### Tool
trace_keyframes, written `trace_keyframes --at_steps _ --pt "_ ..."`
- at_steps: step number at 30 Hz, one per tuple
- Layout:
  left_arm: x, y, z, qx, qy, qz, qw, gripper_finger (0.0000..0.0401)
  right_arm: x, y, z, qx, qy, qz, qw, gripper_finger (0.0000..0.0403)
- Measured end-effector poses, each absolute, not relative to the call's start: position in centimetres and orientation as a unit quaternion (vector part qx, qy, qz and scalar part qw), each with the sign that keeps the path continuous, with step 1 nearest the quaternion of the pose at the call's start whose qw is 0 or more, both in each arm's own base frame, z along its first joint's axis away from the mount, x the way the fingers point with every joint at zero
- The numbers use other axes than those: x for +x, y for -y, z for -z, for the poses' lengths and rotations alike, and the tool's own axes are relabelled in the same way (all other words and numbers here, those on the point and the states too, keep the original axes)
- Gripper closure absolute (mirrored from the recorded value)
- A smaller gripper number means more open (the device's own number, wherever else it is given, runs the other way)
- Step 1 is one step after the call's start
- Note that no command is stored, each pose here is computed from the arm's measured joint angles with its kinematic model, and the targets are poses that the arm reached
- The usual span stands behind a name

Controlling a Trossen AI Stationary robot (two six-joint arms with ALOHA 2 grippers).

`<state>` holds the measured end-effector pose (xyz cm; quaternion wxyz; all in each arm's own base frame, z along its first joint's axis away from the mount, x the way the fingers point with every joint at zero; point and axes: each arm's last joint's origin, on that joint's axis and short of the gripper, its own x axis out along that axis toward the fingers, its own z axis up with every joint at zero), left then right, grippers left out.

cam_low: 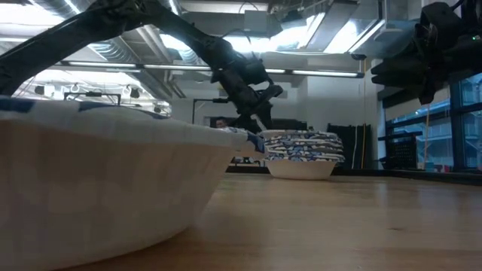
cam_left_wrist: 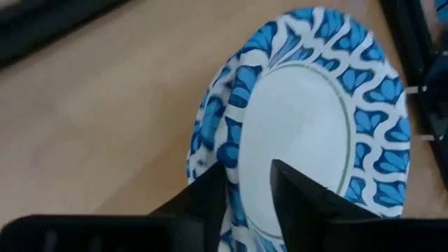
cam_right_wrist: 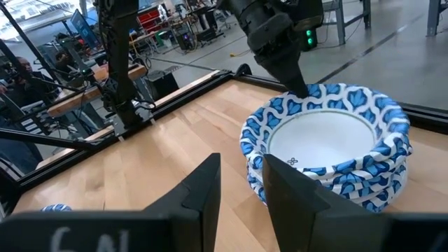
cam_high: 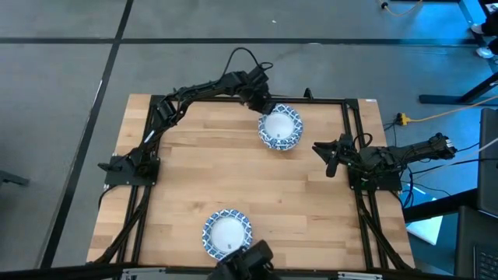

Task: Nest bowls inside each other
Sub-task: Stack the white bowl on the white bowl

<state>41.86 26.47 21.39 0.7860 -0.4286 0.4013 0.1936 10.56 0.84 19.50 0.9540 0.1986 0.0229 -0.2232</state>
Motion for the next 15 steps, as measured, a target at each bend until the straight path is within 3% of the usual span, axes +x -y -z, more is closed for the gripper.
trace_keyframes --at_steps 6,15 --pt "42.0 -27.3 -21.7 -0.396 -0.375 -0.213 0.811 0.0245 10.6 -0.8 -19.5 0.201 -0.021 0.223 0.954 0.0295" --pt "41.1 -28.5 -22.9 -0.308 -0.373 -0.199 0.852 0.0239 10.6 -0.8 -19.5 0.201 -0.022 0.223 0.954 0.0295"
